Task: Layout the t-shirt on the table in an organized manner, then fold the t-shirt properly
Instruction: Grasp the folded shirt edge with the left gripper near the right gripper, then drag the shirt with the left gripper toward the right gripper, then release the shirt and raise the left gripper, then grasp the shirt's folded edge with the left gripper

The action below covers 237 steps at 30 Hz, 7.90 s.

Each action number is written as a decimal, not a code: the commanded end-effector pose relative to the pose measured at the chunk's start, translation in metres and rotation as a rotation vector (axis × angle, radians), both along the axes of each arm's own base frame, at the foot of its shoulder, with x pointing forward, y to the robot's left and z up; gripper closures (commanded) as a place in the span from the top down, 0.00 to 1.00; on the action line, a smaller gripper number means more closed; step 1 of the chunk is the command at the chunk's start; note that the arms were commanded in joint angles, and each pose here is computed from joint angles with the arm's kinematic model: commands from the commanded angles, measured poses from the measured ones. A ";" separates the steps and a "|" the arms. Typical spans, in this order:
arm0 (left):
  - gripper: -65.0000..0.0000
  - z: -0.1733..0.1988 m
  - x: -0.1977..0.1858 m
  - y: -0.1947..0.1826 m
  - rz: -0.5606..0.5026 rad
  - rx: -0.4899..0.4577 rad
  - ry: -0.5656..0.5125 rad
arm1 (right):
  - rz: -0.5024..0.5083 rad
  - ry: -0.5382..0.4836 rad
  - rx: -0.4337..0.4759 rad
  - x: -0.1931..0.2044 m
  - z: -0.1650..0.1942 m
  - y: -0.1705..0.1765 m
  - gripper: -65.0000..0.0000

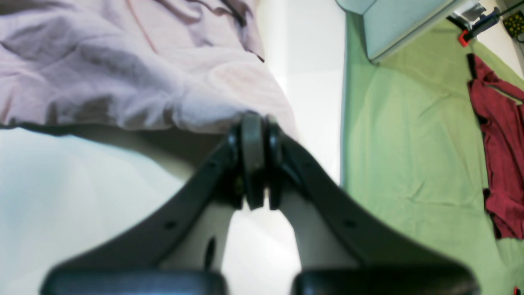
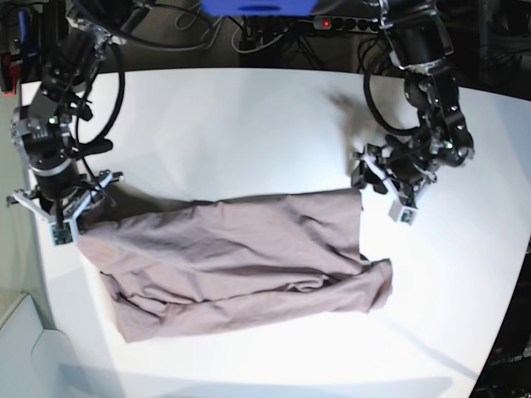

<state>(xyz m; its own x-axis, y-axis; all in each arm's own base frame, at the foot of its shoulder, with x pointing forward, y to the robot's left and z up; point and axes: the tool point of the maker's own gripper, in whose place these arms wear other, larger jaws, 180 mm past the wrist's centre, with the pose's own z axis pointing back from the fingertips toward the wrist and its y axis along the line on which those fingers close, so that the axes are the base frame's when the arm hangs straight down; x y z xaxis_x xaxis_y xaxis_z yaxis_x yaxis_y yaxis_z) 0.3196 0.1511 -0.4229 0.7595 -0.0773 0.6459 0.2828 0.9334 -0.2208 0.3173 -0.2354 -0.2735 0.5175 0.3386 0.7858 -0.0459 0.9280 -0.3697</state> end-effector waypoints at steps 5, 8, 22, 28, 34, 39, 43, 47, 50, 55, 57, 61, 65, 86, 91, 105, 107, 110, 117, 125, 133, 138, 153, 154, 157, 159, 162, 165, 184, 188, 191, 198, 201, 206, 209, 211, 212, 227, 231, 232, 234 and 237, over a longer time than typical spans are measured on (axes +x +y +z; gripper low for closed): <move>0.45 0.017 0.017 0.001 0.006 -0.009 -0.064 | 0.009 -0.047 -0.002 0.004 0.012 0.001 0.00; 0.45 0.017 0.018 0.002 0.006 -0.009 -0.064 | 0.021 -0.043 -0.001 0.004 0.010 0.005 0.00; 0.45 0.009 0.034 -0.023 -0.052 -0.045 -0.030 | 0.032 -0.043 0.000 0.005 0.010 0.009 0.00; 0.28 0.009 0.036 -0.038 -0.092 -0.055 -0.060 | 0.031 -0.043 -0.002 0.005 0.011 0.008 0.00; 0.03 0.015 0.038 -0.041 -0.103 -0.056 -0.075 | 0.031 -0.043 -0.004 0.005 0.011 0.007 0.00; 0.01 0.044 0.041 -0.035 -0.106 -0.011 -0.155 | 0.030 -0.049 -0.007 0.006 0.012 0.006 0.00; 0.01 0.090 0.047 -0.024 -0.079 0.027 -0.259 | 0.038 -0.057 -0.038 0.008 0.018 -0.001 0.00; 0.01 0.129 0.059 -0.012 -0.033 0.017 -0.345 | 0.039 -0.102 -0.077 0.020 0.038 -0.010 0.00; 0.01 0.125 0.076 -0.005 -0.015 0.032 -0.320 | 0.040 -0.140 -0.081 0.034 0.052 -0.013 0.00; 0.01 0.076 0.115 -0.010 0.042 -0.048 -0.125 | 0.105 -0.105 -0.064 0.065 0.041 -0.001 0.00; 0.01 0.073 0.134 -0.015 0.086 -0.111 -0.125 | 0.141 -0.065 -0.052 0.076 0.027 0.008 0.00; 0.01 0.075 0.166 -0.021 0.163 -0.200 -0.143 | 0.174 -0.010 -0.023 0.099 0.011 0.017 0.00; 0.01 0.072 0.182 -0.009 0.217 -0.216 -0.099 | 0.166 0.006 0.001 0.119 0.010 0.012 0.00; 1.00 0.097 0.157 -0.011 0.101 -0.204 -0.199 | 0.145 0.072 -0.036 0.105 -0.010 -0.010 0.00; 1.00 0.087 0.138 -0.031 0.085 -0.152 -0.197 | 0.152 0.067 -0.024 0.105 -0.010 -0.004 0.00; 1.00 0.077 0.153 -0.100 -0.019 -0.136 -0.220 | 0.156 0.109 -0.004 0.093 -0.030 0.002 0.00; 1.00 0.065 0.163 -0.100 0.024 -0.137 -0.195 | 0.156 0.127 -0.003 0.087 -0.038 0.002 0.00; 1.00 0.066 0.182 -0.104 0.071 -0.170 -0.234 | 0.157 0.129 -0.011 0.082 -0.039 0.002 0.00; 1.00 0.109 0.226 -0.093 0.137 -0.216 -0.381 | 0.141 0.100 -0.081 0.054 -0.026 -0.011 0.00; 1.00 0.122 0.229 -0.055 0.155 -0.159 -0.418 | 0.097 -0.099 -0.198 0.028 0.053 -0.021 0.00; 1.00 0.141 0.206 -0.044 0.092 -0.087 -0.453 | 0.192 0.128 -0.222 -0.021 -0.008 -0.008 0.00; 1.00 0.144 0.207 -0.050 0.082 -0.089 -0.458 | 0.195 0.231 -0.219 -0.053 -0.036 -0.013 0.00; 1.00 0.060 0.208 -0.074 0.081 -0.035 -0.271 | 0.160 0.326 -0.315 -0.086 -0.041 -0.057 0.00; 1.00 0.059 0.208 -0.072 0.078 -0.024 -0.276 | 0.165 0.324 -0.323 -0.086 -0.040 -0.058 0.00; 1.00 0.057 0.207 -0.070 0.073 -0.009 -0.276 | 0.178 0.353 -0.355 -0.092 -0.041 -0.065 0.00; 1.00 0.054 0.206 -0.060 0.076 0.014 -0.275 | 0.188 0.365 -0.369 -0.094 -0.041 -0.067 0.00; 1.00 0.049 0.203 -0.049 0.091 0.022 -0.265 | 0.187 0.370 -0.389 -0.093 -0.039 -0.073 0.00; 1.00 0.046 0.201 -0.032 0.106 0.042 -0.263 | 0.187 0.379 -0.407 -0.093 -0.038 -0.079 0.00; 1.00 0.122 0.149 0.034 0.123 -0.110 -0.301 | 0.154 0.442 -0.345 -0.122 -0.059 -0.076 0.30; 1.00 0.117 0.104 0.042 0.117 -0.118 -0.291 | 0.157 0.459 -0.357 -0.127 -0.059 -0.080 0.30; 1.00 0.108 0.069 0.051 0.136 -0.114 -0.267 | 0.119 0.429 -0.361 -0.121 -0.051 -0.088 0.30; 1.00 0.089 0.014 0.021 0.095 -0.134 -0.222 | 0.096 0.277 -0.256 -0.078 -0.038 -0.057 0.30; 1.00 0.077 -0.004 0.011 0.089 -0.149 -0.187 | 0.179 0.264 -0.197 -0.066 -0.049 -0.016 0.30; 1.00 0.059 -0.025 0.010 0.093 -0.148 -0.130 | 0.398 0.256 -0.174 -0.050 -0.061 0.069 0.30; 1.00 0.053 -0.031 0.010 0.094 -0.147 -0.111 | 0.481 0.240 -0.202 -0.042 -0.061 0.109 0.30; 1.00 0.052 -0.034 0.010 0.094 -0.149 -0.106 | 0.513 0.230 -0.202 -0.042 -0.060 0.131 0.32; 1.00 0.051 -0.036 0.009 0.092 -0.152 -0.101 | 0.522 0.215 -0.196 -0.038 -0.057 0.143 0.35; 1.00 0.114 -0.012 -0.055 -0.086 -0.148 -0.314 | 0.607 0.240 -0.156 -0.047 -0.069 0.188 0.55; 1.00 0.109 0.001 -0.081 -0.177 -0.034 -0.341 | 0.526 0.300 -0.157 -0.061 -0.084 0.156 0.55; 1.00 0.105 0.003 -0.086 -0.183 -0.020 -0.335 | 0.501 0.319 -0.160 -0.065 -0.088 0.145 0.55; 1.00 0.097 0.012 -0.090 -0.167 -0.014 -0.320 | 0.444 0.347 -0.173 -0.070 -0.093 0.121 0.55; 1.00 0.079 0.026 -0.091 -0.143 -0.010 -0.278 | 0.354 0.394 -0.182 -0.083 -0.101 0.087 0.55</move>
<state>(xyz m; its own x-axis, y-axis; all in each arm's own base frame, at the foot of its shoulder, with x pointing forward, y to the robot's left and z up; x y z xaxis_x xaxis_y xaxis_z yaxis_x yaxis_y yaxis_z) 0.3357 0.0625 -0.3598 0.5781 -0.1866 0.7943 0.4576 0.8801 -0.1263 0.2287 -0.1513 -0.3817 0.6100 0.6576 0.4422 -0.5188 0.7532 -0.4043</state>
